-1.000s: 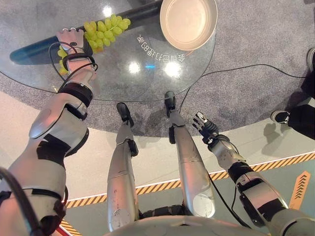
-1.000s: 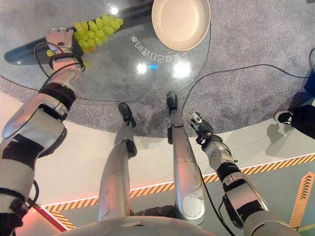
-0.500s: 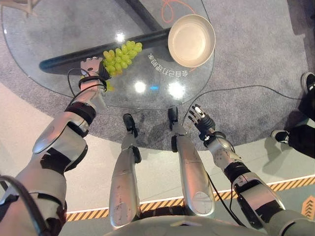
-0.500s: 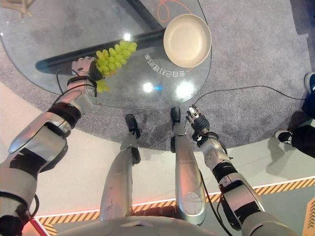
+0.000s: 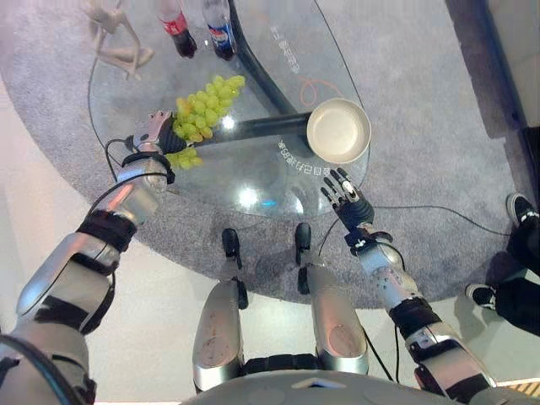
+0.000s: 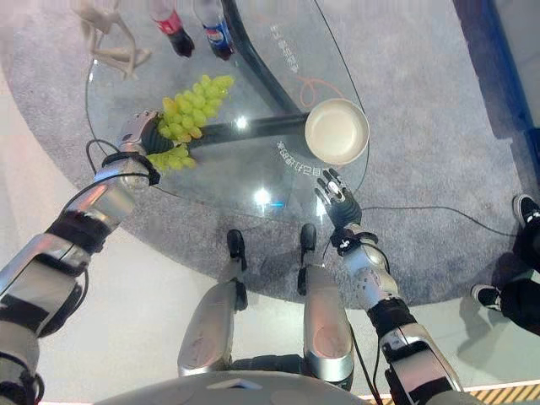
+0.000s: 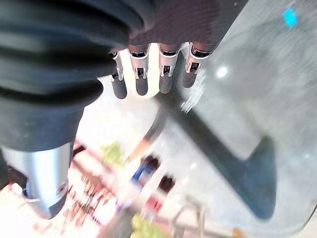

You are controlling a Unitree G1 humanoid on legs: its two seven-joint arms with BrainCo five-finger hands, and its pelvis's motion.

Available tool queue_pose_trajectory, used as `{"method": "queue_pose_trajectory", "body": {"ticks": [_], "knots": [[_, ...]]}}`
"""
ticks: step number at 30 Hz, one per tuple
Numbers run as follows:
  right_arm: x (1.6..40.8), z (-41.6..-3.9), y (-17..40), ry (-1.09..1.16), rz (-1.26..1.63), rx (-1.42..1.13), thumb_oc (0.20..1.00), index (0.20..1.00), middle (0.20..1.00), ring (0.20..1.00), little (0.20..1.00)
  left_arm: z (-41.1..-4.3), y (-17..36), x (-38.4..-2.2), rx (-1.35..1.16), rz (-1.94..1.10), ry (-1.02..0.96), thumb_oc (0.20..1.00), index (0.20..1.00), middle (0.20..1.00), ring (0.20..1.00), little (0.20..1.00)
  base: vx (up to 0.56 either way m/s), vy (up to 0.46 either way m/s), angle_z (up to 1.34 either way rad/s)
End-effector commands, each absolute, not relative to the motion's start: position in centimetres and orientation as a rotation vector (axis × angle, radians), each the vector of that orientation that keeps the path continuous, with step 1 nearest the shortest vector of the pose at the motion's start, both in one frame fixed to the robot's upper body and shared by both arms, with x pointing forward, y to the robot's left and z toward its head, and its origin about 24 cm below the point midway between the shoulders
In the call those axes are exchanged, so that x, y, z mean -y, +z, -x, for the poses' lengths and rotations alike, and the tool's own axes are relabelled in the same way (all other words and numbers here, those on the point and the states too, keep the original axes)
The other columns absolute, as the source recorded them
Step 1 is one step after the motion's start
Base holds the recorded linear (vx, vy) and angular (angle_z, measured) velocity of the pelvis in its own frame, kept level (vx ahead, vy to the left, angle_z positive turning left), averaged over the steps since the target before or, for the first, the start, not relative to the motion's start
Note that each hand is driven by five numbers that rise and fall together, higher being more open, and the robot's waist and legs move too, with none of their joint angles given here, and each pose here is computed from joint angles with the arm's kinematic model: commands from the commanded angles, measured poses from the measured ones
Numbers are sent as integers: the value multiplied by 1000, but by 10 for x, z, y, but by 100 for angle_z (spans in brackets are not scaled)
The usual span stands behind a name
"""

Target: Pick up fruits into the plate

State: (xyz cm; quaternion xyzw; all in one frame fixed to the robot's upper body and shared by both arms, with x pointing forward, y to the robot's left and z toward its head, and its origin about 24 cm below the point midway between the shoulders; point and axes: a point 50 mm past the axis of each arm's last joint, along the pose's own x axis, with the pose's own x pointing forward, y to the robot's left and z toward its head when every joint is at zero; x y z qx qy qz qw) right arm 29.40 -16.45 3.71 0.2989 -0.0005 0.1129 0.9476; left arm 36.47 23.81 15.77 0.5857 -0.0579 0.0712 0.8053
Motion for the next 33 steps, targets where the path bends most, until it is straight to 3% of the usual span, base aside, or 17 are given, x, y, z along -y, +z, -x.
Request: {"method": "queue_pose_trajectory", "body": {"ticks": [1, 8, 17, 26, 33], "knots": [[178, -289, 67, 280, -470, 143, 1000, 1000, 1000, 1000, 1000, -356, 179, -238, 249, -1222, 127, 200, 200, 200, 200, 200, 130, -14, 7], [196, -288, 122, 388, -70, 282, 1000, 1000, 1000, 1000, 1000, -332, 185, -224, 307, -1397, -139, 200, 200, 200, 200, 200, 131, -7, 10], [214, -285, 168, 536, 348, 247, 1000, 1000, 1000, 1000, 1000, -310, 223, -192, 451, -1597, -465, 200, 200, 200, 200, 200, 142, -4, 14], [195, -284, 183, 699, 384, 211, 1000, 1000, 1000, 1000, 1000, -306, 241, -160, 562, -1652, -603, 200, 200, 200, 200, 200, 53, -7, 10], [170, -283, 169, 893, 126, 75, 1000, 1000, 1000, 1000, 1000, -297, 247, -134, 710, -1738, -702, 200, 200, 200, 200, 200, 3, -1, 1]]}}
